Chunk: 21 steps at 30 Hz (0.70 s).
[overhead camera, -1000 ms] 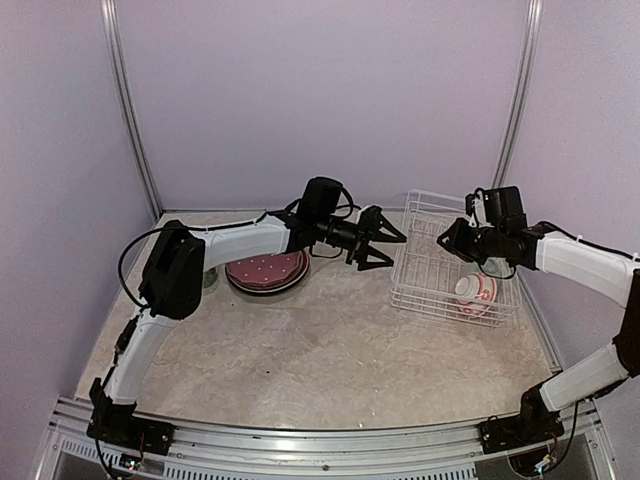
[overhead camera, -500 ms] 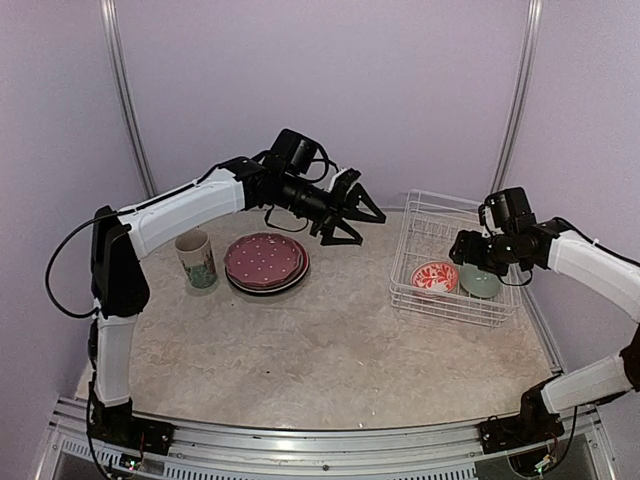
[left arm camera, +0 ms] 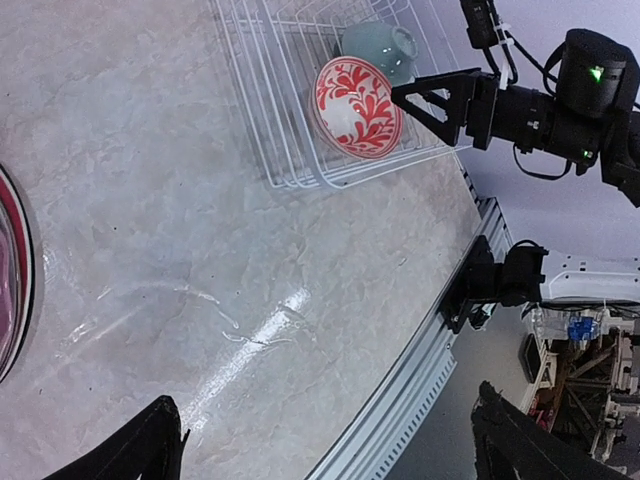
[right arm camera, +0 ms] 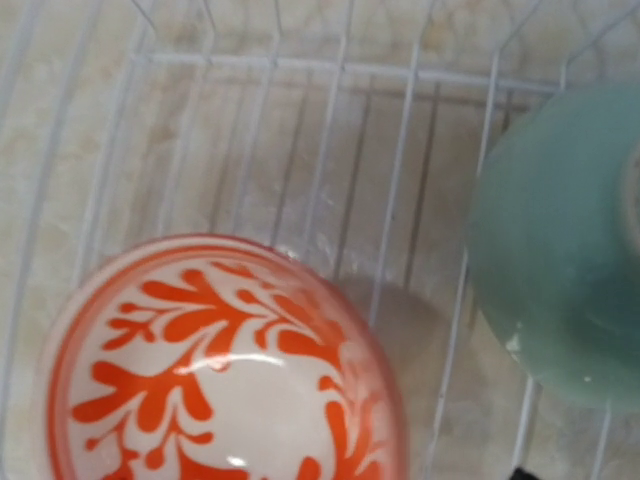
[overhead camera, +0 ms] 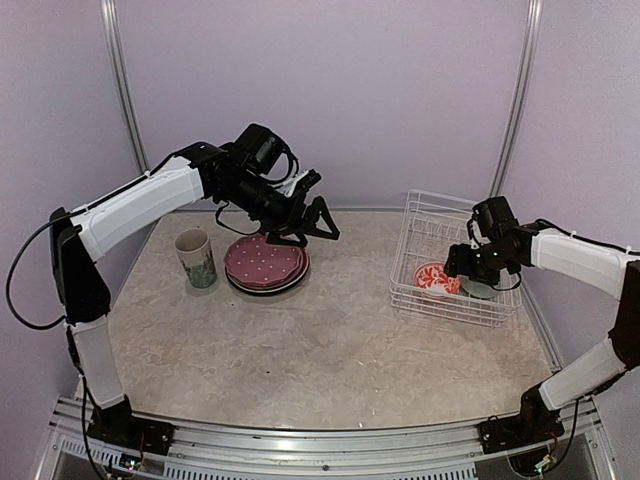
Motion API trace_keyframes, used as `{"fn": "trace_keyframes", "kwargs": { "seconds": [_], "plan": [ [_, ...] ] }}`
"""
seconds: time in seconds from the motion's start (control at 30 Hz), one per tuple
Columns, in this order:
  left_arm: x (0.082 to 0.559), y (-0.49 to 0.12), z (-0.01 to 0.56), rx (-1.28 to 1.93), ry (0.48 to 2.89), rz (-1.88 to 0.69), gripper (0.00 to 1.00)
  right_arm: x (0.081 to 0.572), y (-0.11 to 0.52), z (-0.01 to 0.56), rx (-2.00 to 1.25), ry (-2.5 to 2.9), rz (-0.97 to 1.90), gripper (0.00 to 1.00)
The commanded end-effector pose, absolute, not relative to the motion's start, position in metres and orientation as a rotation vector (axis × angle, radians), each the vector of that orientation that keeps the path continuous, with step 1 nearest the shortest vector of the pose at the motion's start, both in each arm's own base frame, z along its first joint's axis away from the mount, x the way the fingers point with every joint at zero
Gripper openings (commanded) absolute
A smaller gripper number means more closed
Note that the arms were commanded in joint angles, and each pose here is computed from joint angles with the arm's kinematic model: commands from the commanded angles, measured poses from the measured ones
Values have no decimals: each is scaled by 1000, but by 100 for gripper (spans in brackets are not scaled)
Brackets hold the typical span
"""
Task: Unload the mixed dishes from the dish rack
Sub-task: Grab the bowl from the dish rack.
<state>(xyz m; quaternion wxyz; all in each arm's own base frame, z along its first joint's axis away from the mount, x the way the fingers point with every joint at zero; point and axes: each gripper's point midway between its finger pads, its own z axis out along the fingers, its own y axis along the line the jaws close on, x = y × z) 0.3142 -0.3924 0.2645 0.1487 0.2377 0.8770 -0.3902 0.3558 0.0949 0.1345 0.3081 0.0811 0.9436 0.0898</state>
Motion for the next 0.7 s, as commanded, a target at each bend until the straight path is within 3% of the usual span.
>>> {"fn": "trace_keyframes", "kwargs": {
  "seconds": [0.0, 0.33, 0.67],
  "plan": [
    [312, -370, 267, 708, 2478, -985, 96, 356, 81, 121, 264, 2536, 137, 73],
    [313, -351, 265, 667, 2466, -891, 97, 368, 98, 92, 306, 2563, 221, 51],
    [311, -349, 264, 640, 2493, -885, 97, 378, 96, 87, 362, 2574, 40, 10]
  ]
}}
